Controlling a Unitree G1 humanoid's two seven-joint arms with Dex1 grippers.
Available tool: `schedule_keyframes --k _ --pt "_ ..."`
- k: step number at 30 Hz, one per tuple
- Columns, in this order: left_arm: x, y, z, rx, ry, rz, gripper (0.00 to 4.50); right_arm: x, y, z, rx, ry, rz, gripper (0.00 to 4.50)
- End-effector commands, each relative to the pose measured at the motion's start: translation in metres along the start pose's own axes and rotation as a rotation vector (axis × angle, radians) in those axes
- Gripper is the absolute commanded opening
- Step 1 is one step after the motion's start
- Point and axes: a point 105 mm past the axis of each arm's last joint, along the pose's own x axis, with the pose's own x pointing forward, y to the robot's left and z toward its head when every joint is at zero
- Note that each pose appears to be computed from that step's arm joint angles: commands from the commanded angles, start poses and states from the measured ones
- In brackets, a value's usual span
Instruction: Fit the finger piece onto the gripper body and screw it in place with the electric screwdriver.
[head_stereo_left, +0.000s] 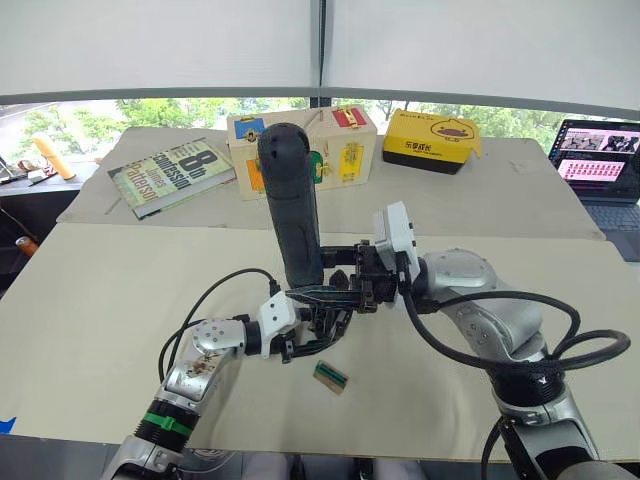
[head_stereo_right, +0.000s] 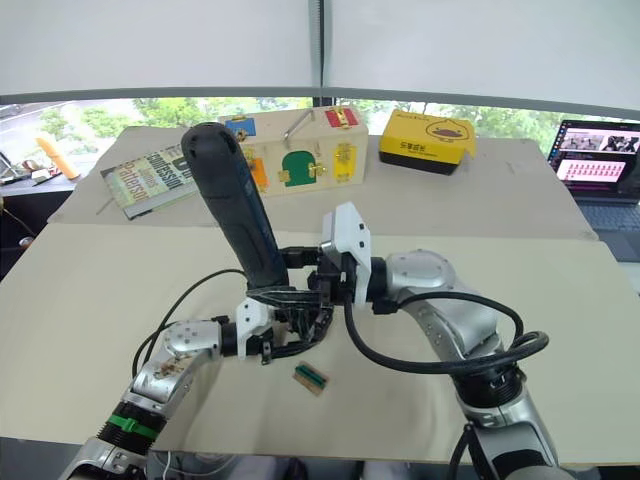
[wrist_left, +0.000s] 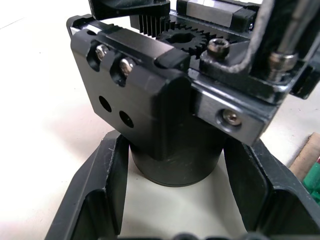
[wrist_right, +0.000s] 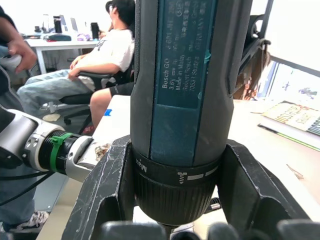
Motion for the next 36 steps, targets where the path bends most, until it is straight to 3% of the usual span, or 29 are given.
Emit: schedule_keyframes --k 1,13,36 --pt "-0.002 -0.008 -0.021 -0.067 0.072 -0.017 2.27 -0.004 0.0 -0.007 0.001 0.023 -0.023 1.9" --pt "-0.002 -0.009 -0.022 -0.069 0.073 -0.016 2.27 -0.001 -0.001 -0.014 -0.012 0.055 -0.044 1.9" --pt "-0.002 -0.009 -0.024 -0.073 0.075 -0.011 2.27 -0.009 -0.007 -0.064 0.122 0.169 -0.183 1.9"
